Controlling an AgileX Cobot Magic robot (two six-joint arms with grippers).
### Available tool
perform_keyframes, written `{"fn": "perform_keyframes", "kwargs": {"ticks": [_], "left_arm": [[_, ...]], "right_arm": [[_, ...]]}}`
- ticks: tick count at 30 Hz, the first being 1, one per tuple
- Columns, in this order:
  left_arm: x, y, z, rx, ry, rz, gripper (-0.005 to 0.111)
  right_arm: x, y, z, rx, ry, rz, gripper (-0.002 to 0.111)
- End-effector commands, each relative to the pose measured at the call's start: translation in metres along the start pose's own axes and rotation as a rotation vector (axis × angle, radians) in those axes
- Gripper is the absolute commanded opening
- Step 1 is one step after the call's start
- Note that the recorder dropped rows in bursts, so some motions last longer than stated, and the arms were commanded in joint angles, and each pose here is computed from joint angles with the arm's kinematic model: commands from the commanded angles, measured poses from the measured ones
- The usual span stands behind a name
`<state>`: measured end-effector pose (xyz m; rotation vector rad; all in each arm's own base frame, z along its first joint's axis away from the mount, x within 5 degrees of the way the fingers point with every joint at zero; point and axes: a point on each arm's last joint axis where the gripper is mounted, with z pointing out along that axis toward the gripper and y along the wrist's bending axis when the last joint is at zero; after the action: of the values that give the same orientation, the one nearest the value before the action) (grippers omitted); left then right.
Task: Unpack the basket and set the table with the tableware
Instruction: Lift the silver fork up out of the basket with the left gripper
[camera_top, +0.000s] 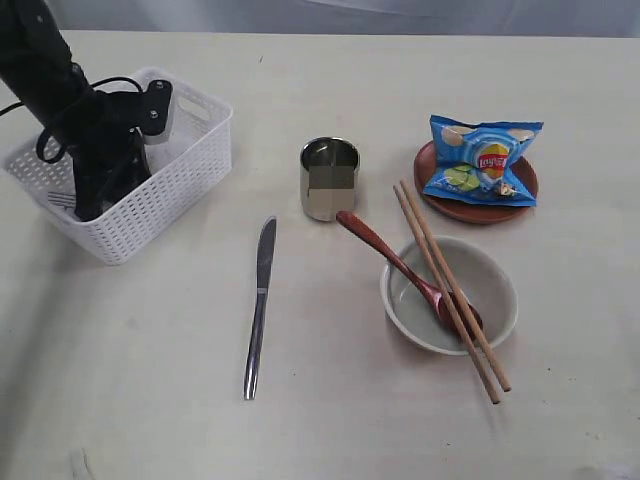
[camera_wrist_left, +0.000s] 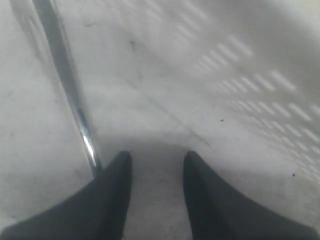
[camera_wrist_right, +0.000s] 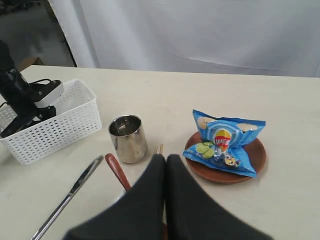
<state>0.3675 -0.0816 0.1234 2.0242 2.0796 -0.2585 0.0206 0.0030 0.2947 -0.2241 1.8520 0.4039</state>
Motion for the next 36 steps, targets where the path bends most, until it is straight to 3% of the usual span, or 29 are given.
{"fn": "perform_keyframes", "kwargs": {"ticks": [1,7,14,24,30,32,35,36], "left_arm": [[0.003,0.001,0.009,-0.017,0.016,0.004,0.033],[0.004,0.007,0.011,-0.075,0.021,-0.041,0.0],[0.0,0.01,-0.005,-0.144,0.01,-0.069,0.0],[-0.014,0.008,-0.054,-0.272,-0.023,-0.048,0.0],[-0.012,0.003,-0.047,-0.19,-0.032,-0.079,0.0],[-0.012,0.008,-0.037,-0.211,-0.055,-0.126,0.003],[-0.008,0.012,-0.023,-0.209,-0.049,-0.128,0.02],[-0.005,0.013,-0.012,-0.192,-0.038,-0.107,0.041]], "right_arm": [[0.0,0.0,0.0,-0.001,0.0,0.002,0.0],[0.0,0.0,0.0,-0.001,0.0,0.002,0.0],[0.0,0.0,0.0,-0.002,0.0,0.0,0.0],[0.0,0.0,0.0,-0.002,0.0,0.0,0.0],[0.0,0.0,0.0,-0.002,0.0,0.0,0.0],[0.0,0.0,0.0,-0.002,0.0,0.0,0.0],[0.0,0.0,0.0,-0.002,0.0,0.0,0.0],[0.0,0.0,0.0,-0.002,0.0,0.0,0.0]]}}
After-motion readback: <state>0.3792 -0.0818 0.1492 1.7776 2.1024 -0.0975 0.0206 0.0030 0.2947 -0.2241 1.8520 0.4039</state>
